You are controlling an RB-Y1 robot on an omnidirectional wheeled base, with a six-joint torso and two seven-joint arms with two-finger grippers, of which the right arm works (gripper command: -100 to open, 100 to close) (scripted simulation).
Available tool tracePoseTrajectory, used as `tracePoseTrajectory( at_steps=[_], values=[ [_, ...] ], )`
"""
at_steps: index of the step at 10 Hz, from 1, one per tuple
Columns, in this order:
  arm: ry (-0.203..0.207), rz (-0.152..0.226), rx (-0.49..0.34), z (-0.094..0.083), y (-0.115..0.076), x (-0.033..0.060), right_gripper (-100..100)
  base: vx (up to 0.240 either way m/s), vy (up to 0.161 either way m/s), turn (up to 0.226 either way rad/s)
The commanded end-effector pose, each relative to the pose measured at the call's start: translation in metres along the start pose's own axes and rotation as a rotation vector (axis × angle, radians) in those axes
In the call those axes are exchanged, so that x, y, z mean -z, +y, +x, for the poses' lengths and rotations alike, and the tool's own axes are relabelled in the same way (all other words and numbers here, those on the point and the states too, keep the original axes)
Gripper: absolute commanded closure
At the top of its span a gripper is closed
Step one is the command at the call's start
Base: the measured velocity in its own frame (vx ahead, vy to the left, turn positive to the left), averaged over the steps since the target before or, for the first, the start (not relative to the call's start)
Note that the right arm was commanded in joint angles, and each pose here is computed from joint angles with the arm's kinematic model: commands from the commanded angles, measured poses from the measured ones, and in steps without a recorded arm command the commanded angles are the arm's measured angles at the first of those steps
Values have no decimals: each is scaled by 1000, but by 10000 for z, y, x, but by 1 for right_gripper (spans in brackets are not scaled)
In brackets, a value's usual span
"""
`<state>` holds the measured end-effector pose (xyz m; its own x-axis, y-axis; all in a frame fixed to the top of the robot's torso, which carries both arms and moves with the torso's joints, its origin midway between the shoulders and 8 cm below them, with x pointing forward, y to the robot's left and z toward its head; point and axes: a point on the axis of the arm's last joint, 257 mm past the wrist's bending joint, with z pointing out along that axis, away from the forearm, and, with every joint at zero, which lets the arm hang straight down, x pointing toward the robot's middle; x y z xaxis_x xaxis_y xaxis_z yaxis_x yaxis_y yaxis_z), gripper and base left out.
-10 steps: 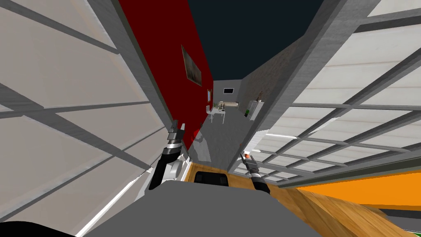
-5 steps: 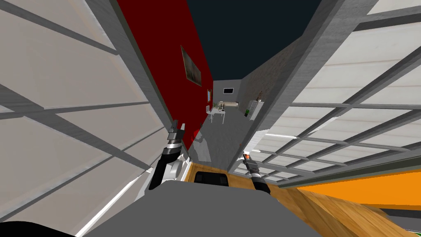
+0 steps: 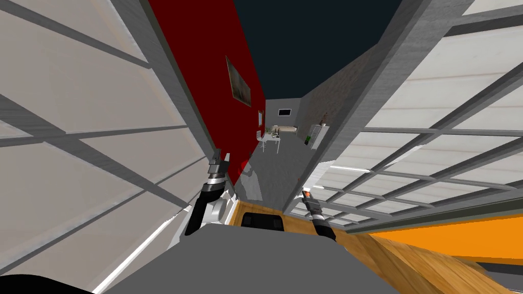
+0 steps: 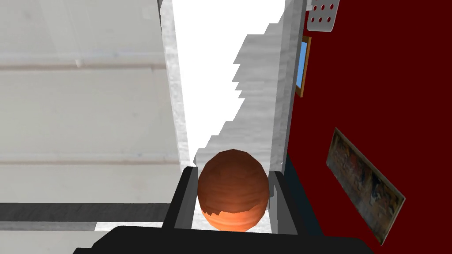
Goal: Pull the door open
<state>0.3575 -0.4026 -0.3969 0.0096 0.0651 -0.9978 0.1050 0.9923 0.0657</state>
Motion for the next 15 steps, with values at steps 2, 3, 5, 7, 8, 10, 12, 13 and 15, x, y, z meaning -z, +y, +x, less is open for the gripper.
tracePoseTrajectory(
  at_steps=[2, 3, 5, 7, 8, 10, 12, 13, 15],
  values=[
    [-11, 1, -73, -27, 14, -20, 100, -30, -12, 43],
    [-14, 2, -99, -37, 13, -26, 100, -34, -12, 41],
    [-23, 5, -166, -60, 11, -42, 100, -37, -13, 50],
    [-33, 8, -236, -86, 9, -60, 100, -49, -20, 59],
    [-38, 9, -273, -98, 8, -68, 100, -50, -17, 56],
    [-43, 10, -322, -112, 7, -78, 100, -34, -11, 29],
    [-50, 11, -367, -126, 5, -88, 100, -39, -18, 48],
    [-56, 12, -413, -140, 3, -98, 100, -39, -13, 52],
    [-62, 13, -459, -154, 2, -108, 100, -43, -14, 47]
  ],
)
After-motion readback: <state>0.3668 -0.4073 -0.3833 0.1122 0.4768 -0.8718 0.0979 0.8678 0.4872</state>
